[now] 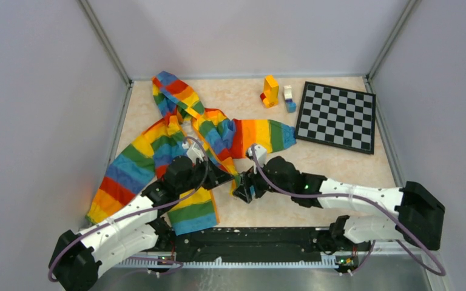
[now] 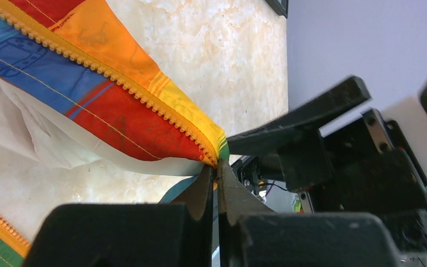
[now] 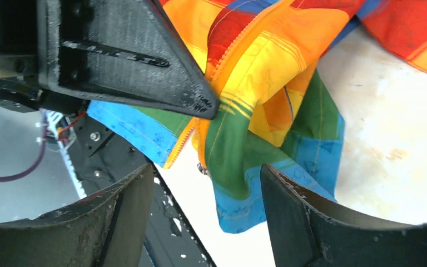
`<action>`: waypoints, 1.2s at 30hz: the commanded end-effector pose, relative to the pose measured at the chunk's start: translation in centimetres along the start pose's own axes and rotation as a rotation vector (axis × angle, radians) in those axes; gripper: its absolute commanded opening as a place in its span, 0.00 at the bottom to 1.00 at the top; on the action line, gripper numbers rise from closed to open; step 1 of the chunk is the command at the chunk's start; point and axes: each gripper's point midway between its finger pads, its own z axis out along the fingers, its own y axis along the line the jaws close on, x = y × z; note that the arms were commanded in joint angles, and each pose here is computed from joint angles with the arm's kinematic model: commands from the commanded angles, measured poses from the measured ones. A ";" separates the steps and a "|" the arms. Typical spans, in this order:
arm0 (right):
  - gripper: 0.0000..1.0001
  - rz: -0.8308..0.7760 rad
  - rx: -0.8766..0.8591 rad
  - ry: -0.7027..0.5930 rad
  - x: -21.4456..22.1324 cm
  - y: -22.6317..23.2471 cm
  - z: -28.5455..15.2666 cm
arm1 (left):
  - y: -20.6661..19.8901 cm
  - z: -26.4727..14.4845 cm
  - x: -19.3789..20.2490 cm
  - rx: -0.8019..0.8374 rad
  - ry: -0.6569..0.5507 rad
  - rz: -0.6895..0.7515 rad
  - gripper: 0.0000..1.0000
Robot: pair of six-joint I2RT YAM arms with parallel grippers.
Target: Zip up the jacket
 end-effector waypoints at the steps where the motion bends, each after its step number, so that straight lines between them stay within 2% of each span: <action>1: 0.69 -0.082 0.315 -0.029 -1.0 -3.0 -2.3 | -2.5 -0.4 -1.2 0.063 -0.030 0.019 0.00; 4: 0.65 -0.089 0.348 -0.047 -1.5 -3.3 -2.1 | -2.6 -0.4 -1.2 0.057 -0.030 0.015 0.00; 10: 0.42 -0.111 0.354 -0.019 -1.7 -2.5 -0.4 | -2.6 -0.4 -1.3 0.042 -0.023 -0.001 0.00; 12: 0.29 -0.110 0.314 -0.013 -1.4 -1.9 0.2 | -3.0 -0.5 -1.4 0.049 -0.027 0.002 0.00; 17: 0.11 -0.132 0.106 -0.062 -2.2 0.8 1.3 | -3.8 -0.7 -2.2 0.058 -0.048 0.027 0.00; 19: 0.14 -0.145 0.040 -0.048 -1.8 1.4 1.6 | -3.2 -0.7 -2.0 0.027 -0.037 0.029 0.00; 21: 0.33 -0.158 0.022 -0.022 -1.8 1.7 1.6 | -2.9 -0.7 -1.8 0.013 -0.031 0.023 0.00; 23: 0.45 -0.165 -0.015 -0.029 -1.5 2.2 1.4 | -3.0 -0.8 -1.6 0.024 -0.024 0.023 0.00; 25: 0.49 -0.159 -0.042 -0.069 -1.8 2.4 1.2 | -3.1 -0.9 -1.6 0.029 -0.025 0.023 0.00; 28: 0.49 -0.160 -0.074 -0.082 -2.1 2.6 1.4 | -3.4 -1.1 -1.7 0.031 -0.025 0.030 0.00; 34: 0.23 -0.125 -0.026 -0.107 -2.6 0.9 1.8 | -3.8 -1.2 -1.9 0.033 -0.022 0.036 0.00; 36: 0.04 -0.106 -0.025 -0.126 -2.7 0.4 1.7 | -3.8 -1.1 -1.9 0.033 -0.020 0.040 0.00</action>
